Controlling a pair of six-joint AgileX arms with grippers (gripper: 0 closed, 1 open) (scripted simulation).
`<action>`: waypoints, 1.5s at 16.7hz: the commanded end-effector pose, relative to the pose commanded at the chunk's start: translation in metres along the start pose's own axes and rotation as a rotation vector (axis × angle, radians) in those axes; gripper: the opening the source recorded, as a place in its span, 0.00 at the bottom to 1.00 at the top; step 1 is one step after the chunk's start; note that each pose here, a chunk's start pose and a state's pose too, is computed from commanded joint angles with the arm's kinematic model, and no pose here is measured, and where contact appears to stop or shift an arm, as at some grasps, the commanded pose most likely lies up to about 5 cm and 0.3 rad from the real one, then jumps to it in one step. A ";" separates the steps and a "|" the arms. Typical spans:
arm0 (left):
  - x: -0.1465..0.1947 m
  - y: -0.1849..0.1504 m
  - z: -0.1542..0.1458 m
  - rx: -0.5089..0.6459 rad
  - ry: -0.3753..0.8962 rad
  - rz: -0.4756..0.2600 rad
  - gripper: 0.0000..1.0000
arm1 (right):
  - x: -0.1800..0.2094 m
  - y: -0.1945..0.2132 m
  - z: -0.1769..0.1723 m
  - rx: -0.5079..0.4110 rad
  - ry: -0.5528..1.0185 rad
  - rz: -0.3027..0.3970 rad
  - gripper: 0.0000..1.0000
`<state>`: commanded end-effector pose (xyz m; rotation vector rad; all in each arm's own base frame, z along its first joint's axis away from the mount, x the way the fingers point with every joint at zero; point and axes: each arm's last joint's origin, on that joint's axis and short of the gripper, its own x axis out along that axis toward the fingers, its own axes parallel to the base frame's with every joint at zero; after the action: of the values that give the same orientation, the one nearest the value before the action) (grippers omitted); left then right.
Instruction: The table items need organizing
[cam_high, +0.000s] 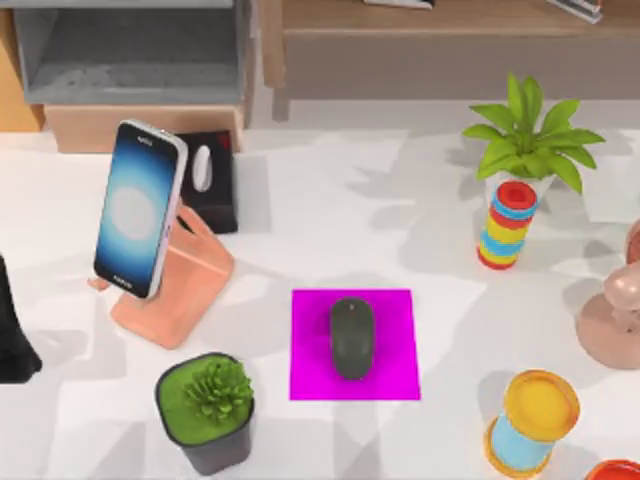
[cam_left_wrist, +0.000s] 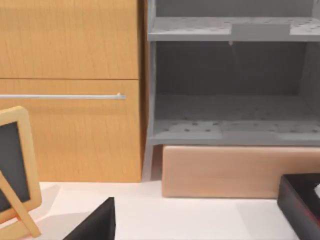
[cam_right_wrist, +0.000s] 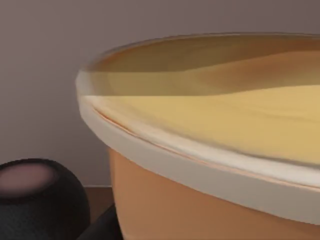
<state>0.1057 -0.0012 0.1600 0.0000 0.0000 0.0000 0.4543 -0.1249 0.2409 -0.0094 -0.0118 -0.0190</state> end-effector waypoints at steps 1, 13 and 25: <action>0.000 0.000 0.000 0.000 0.000 0.000 1.00 | 0.001 -0.001 -0.001 0.001 0.004 0.007 0.00; 0.000 0.000 0.000 0.000 0.000 0.000 1.00 | 0.002 -0.002 -0.002 0.002 0.005 0.009 0.00; 0.000 0.000 0.000 0.000 0.000 0.000 1.00 | 0.002 -0.002 -0.002 0.002 0.005 0.009 0.68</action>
<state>0.1057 -0.0012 0.1600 0.0000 0.0000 0.0000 0.4558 -0.1266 0.2391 -0.0076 -0.0064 -0.0096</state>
